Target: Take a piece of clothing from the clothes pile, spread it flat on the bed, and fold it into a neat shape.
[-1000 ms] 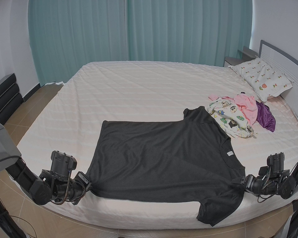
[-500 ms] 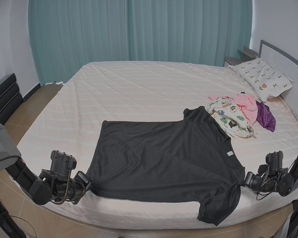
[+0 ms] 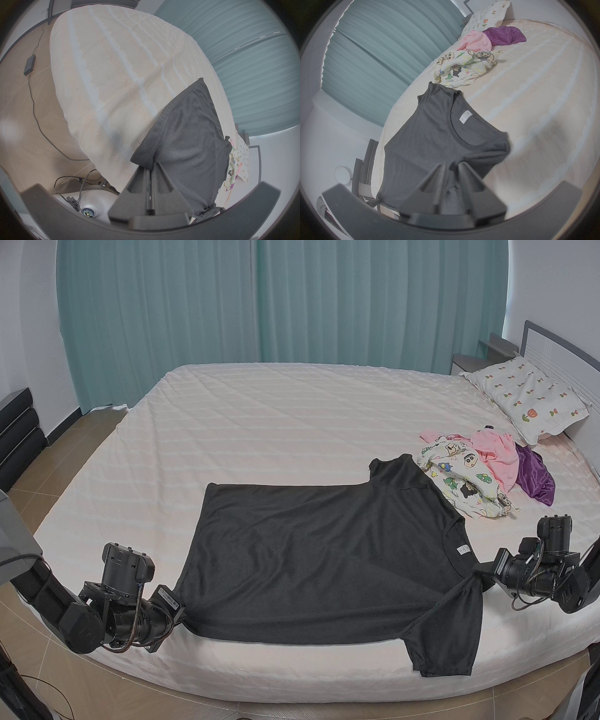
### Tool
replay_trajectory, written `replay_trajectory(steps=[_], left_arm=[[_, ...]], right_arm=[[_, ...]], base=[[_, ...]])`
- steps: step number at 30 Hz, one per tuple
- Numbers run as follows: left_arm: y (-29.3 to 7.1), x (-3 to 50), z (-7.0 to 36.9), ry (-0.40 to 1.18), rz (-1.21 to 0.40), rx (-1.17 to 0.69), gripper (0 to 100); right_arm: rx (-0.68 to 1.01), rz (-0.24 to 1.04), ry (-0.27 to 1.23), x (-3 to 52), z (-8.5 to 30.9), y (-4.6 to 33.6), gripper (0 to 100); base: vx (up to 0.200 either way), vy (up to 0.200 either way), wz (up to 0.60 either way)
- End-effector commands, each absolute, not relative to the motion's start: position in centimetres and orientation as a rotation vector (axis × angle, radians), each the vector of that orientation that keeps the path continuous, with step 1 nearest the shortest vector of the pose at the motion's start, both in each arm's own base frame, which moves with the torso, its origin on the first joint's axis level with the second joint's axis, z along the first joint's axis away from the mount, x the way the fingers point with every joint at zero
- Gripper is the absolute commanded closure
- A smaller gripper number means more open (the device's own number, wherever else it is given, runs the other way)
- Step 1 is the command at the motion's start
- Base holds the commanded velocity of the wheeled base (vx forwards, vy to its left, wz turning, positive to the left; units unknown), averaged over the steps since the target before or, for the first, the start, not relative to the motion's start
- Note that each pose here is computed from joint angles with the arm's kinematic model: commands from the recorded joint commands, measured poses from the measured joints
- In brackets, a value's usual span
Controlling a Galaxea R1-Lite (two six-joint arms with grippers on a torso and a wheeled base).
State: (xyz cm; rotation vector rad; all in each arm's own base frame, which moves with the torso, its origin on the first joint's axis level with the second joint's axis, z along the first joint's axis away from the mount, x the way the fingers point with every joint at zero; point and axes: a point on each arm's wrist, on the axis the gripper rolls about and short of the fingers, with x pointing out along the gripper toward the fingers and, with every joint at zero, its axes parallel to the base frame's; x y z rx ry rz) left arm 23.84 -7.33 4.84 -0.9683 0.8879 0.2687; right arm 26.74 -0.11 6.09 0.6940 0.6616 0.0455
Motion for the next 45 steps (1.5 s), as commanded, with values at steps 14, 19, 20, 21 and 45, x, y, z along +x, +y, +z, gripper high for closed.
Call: replay_trajectory(steps=[14, 19, 20, 21, 45], left_arm=[[-7.4, 23.9, 4.7, 0.894, 0.266, -0.971, 100], [-7.4, 23.8, 4.7, 0.896, 0.266, -0.971, 100], [-7.4, 23.8, 4.7, 0.896, 0.266, -0.971, 100], [-7.4, 23.8, 4.7, 0.896, 0.266, -0.971, 100], [-7.4, 23.7, 4.9, 0.892, 0.261, -0.972, 100]], right_arm=[[0.697, 0.029, 0.709, 23.9, 5.5, -0.3, 0], [0.682, 0.097, 0.770, 20.7, 5.5, 0.5, 0], [0.674, 0.103, 0.787, 20.3, 5.3, 0.7, 0], [0.668, 0.110, 0.800, 20.1, 5.1, 0.8, 0], [0.534, 0.208, 1.115, 17.3, 0.6, 2.9, 0]], base=[[0.000, 0.000, 0.00], [0.000, 0.000, 0.00], [0.000, 0.000, 0.00], [0.000, 0.000, 0.00], [0.000, 0.000, 0.00]])
